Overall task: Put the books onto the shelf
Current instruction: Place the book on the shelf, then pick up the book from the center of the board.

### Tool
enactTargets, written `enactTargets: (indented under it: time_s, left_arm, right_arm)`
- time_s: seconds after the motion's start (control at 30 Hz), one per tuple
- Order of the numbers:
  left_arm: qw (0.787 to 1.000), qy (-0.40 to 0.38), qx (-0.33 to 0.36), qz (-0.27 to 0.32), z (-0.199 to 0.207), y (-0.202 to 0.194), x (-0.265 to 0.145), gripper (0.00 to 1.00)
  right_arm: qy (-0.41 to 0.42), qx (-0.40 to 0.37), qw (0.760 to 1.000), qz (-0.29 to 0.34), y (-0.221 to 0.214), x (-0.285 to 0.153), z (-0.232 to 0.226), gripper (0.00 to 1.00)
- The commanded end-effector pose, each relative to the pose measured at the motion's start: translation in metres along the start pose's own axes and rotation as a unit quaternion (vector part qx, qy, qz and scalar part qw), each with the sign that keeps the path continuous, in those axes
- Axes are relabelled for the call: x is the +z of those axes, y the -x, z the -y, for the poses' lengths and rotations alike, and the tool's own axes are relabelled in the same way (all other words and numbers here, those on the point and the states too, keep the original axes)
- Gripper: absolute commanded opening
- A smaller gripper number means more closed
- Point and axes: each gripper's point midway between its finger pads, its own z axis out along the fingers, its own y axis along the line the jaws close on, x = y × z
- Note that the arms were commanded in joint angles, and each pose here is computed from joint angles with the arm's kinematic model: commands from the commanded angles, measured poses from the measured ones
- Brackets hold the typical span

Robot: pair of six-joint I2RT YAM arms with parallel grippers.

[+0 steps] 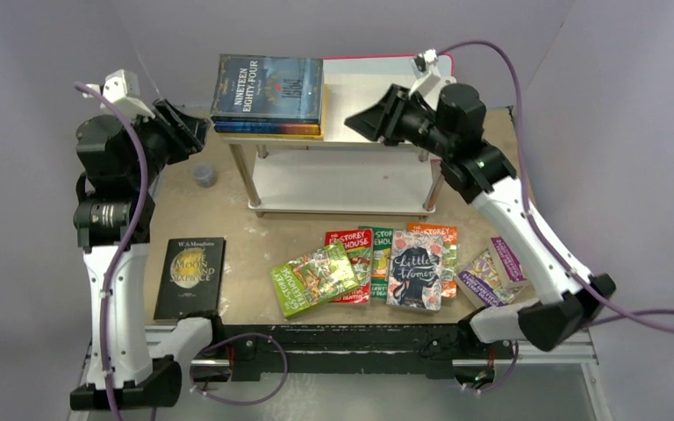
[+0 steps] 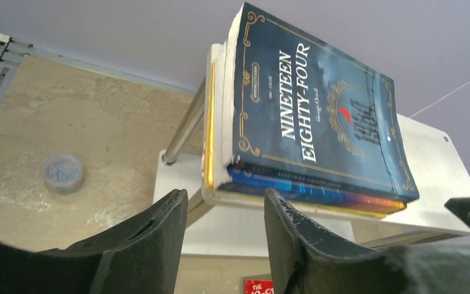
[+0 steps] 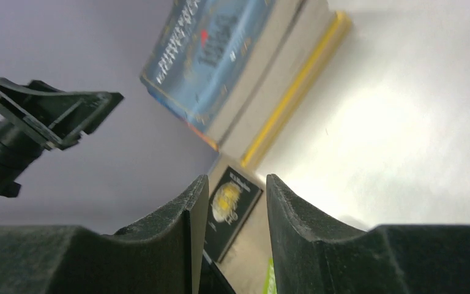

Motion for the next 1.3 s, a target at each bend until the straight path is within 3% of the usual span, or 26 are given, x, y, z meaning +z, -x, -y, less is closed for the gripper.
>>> enactTargets:
  time_s: [0.0,0.17,0.33,0.43,0.63,0.87,1.1,1.27]
  left_arm:
    - [1.000,0.002,-0.004,0.015,-0.001,-0.012,-0.029,0.51]
    - [0.999,0.018,-0.023,-0.018,-0.020,-0.062,-0.047,0.56]
    - [0.997,0.055,-0.044,-0.036,-0.049,-0.113,-0.059,0.60]
    - [0.992,0.089,-0.075,-0.056,-0.067,-0.138,-0.055,0.60]
    - [0.976,0.080,-0.163,-0.120,-0.077,-0.203,-0.037,0.60]
    - [0.953,0.116,-0.196,-0.199,-0.103,-0.268,-0.025,0.59]
    - [0.937,0.167,-0.205,-0.228,-0.115,-0.303,-0.015,0.58]
    - [0.928,0.197,-0.195,-0.249,-0.113,-0.345,-0.010,0.59]
  right_arm:
    - [-0.045,-0.045,0.998,-0.005,-0.029,-0.043,0.022,0.44]
    - [-0.066,-0.043,0.994,-0.071,-0.091,-0.090,0.046,0.50]
    - [-0.071,-0.009,0.993,-0.097,-0.140,-0.116,0.067,0.55]
    - [-0.087,-0.002,0.987,-0.134,-0.170,-0.118,0.089,0.57]
    - [-0.139,0.042,0.973,-0.179,-0.230,-0.110,0.146,0.61]
    - [-0.161,0.049,0.957,-0.235,-0.286,-0.100,0.176,0.77]
    - [-0.197,0.029,0.945,-0.259,-0.317,-0.082,0.175,0.77]
    - [-0.347,0.021,0.912,-0.217,-0.305,-0.095,0.213,0.75]
